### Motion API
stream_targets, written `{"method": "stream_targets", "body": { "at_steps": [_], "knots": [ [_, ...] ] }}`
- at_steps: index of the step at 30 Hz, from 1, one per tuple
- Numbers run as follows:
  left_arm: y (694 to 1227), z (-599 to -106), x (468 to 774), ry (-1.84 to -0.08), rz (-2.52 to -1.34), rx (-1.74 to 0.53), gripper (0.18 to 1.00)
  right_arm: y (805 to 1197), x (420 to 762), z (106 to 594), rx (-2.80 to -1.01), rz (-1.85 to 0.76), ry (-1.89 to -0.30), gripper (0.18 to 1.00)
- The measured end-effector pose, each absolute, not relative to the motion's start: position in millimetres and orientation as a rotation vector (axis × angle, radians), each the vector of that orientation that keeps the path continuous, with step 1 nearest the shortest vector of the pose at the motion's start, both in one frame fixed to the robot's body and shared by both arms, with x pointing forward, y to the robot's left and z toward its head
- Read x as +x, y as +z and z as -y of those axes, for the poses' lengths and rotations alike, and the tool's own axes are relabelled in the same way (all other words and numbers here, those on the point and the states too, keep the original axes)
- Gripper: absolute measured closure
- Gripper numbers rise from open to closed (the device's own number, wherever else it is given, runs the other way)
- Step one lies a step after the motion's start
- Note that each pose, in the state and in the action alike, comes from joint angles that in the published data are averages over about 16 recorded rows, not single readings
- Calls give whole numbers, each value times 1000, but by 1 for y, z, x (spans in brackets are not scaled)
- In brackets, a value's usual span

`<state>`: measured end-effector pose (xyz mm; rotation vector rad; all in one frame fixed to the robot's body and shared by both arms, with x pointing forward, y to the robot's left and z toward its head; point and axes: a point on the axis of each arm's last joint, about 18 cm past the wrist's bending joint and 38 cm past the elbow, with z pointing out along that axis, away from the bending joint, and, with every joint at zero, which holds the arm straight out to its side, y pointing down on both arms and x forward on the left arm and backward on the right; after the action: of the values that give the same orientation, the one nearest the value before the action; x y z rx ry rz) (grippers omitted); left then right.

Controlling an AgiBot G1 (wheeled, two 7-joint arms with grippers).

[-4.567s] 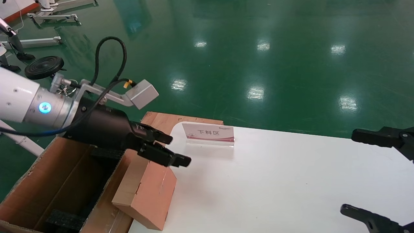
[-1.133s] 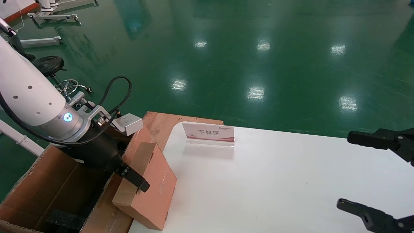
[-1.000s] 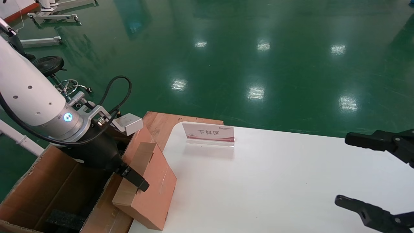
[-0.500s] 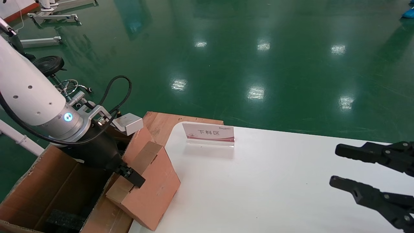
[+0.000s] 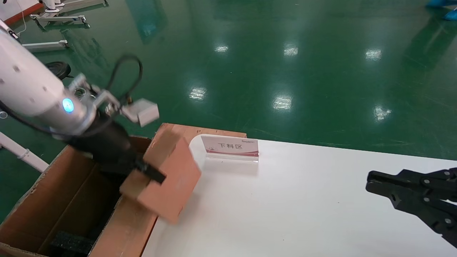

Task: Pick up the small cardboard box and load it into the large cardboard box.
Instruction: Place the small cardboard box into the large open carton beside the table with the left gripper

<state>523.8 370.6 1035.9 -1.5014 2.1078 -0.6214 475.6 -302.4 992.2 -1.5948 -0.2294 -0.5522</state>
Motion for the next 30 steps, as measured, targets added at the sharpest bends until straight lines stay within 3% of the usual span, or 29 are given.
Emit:
{"method": "stream_targets", "body": {
  "at_steps": [7,16,30],
  "knots": [
    [1103,-370,508,-670,-1974,-1385,914,992,476,302,-1595,229,-552,960],
    [1172,-378,464,-657,-1818,-1329,920,992,476,302,-1595,229,-552,986],
    [1180,-396,409,-575,-1755,-1493,922,992,476,302,-1595,229,-552,975]
  ]
}}
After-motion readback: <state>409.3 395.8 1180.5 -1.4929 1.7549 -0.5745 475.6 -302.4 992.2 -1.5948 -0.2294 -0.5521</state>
